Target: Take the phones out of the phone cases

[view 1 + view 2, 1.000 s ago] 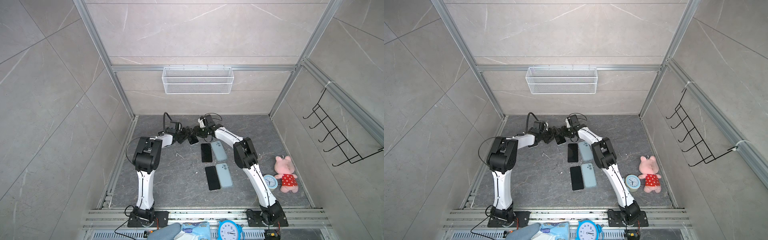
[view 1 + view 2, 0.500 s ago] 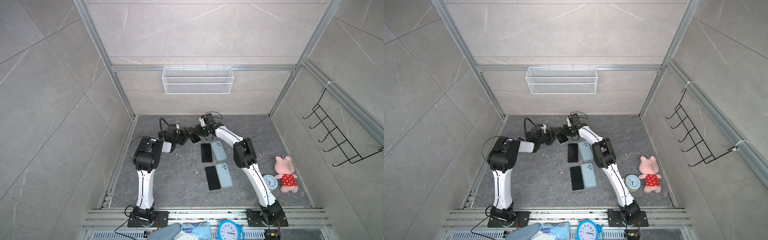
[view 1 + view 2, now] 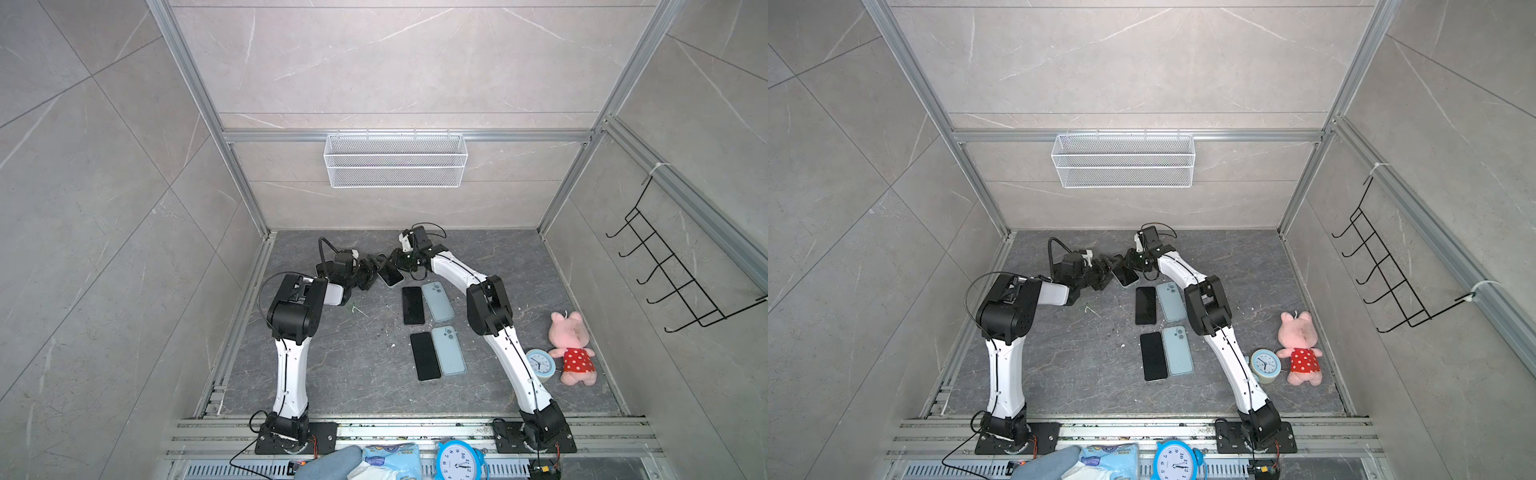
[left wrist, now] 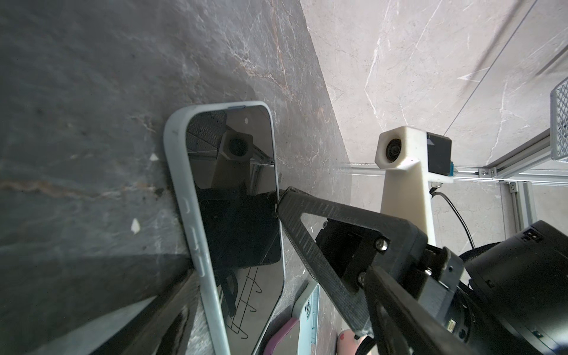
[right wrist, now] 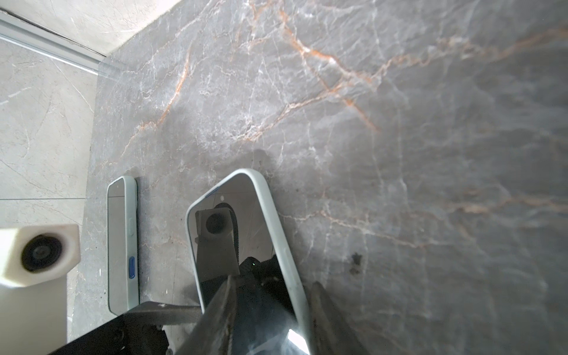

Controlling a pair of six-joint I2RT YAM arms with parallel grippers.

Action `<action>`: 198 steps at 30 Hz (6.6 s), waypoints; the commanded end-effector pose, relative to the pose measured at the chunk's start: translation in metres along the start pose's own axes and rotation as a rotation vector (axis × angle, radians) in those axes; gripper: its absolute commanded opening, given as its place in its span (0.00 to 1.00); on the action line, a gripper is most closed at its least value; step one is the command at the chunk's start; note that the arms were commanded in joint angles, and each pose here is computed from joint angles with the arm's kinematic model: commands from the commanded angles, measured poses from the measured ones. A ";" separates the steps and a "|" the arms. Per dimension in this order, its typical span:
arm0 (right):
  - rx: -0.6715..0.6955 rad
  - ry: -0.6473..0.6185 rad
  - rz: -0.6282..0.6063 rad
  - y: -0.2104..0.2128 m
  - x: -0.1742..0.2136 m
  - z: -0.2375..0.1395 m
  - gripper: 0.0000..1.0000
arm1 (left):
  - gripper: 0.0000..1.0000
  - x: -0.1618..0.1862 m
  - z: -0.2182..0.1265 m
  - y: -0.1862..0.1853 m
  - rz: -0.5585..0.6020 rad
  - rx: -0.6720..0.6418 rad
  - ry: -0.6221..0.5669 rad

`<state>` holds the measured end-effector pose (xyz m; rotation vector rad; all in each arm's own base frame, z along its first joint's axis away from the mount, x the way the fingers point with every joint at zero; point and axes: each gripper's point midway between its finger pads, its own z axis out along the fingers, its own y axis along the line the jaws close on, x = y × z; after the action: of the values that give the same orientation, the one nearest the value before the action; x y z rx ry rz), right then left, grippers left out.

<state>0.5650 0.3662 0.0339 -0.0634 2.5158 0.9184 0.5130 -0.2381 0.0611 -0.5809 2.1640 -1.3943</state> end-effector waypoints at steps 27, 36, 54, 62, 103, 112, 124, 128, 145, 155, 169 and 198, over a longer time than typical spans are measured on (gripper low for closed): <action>-0.126 0.340 -0.018 0.027 0.116 0.029 0.60 | 0.85 0.012 -0.006 -0.086 0.177 0.272 -0.029; 0.020 0.402 -0.153 0.011 0.143 0.014 0.80 | 0.84 0.020 -0.007 -0.067 0.152 0.243 -0.017; 0.259 0.552 -0.464 0.009 0.188 -0.005 0.86 | 0.84 0.023 -0.014 -0.079 0.143 0.270 -0.019; 0.279 0.575 -0.514 0.010 0.194 -0.006 1.00 | 0.92 0.007 -0.052 -0.028 0.118 -0.033 -0.061; 0.621 0.363 -0.559 -0.015 0.116 -0.047 1.00 | 0.89 -0.015 -0.127 -0.004 0.152 -0.361 -0.136; 0.639 0.360 -0.545 -0.026 0.103 -0.043 0.99 | 0.90 -0.016 -0.122 0.004 0.149 -0.379 -0.132; 0.529 0.397 -0.522 -0.031 0.101 -0.026 0.98 | 0.91 -0.015 -0.108 0.010 0.136 -0.395 -0.108; 0.493 0.418 -0.518 -0.031 0.107 -0.020 0.94 | 0.91 -0.017 -0.101 0.008 0.126 -0.390 -0.106; 0.467 0.474 -0.503 -0.039 0.125 -0.016 0.55 | 0.90 -0.022 -0.045 0.003 0.030 -0.211 -0.080; 0.208 0.509 -0.417 -0.005 0.149 -0.020 0.37 | 0.90 -0.016 -0.037 0.009 -0.009 -0.125 -0.075; 0.077 0.539 -0.377 0.006 0.169 -0.033 0.32 | 0.77 -0.011 -0.025 0.032 -0.066 -0.123 -0.057; -0.223 -0.005 0.038 0.113 0.113 -0.197 0.89 | 0.00 -0.067 -0.135 -0.106 -0.160 0.308 -0.442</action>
<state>0.3554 0.3438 0.1216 -0.3686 2.5942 1.0001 0.4716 -0.1671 0.0904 -0.9255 2.0090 -1.3368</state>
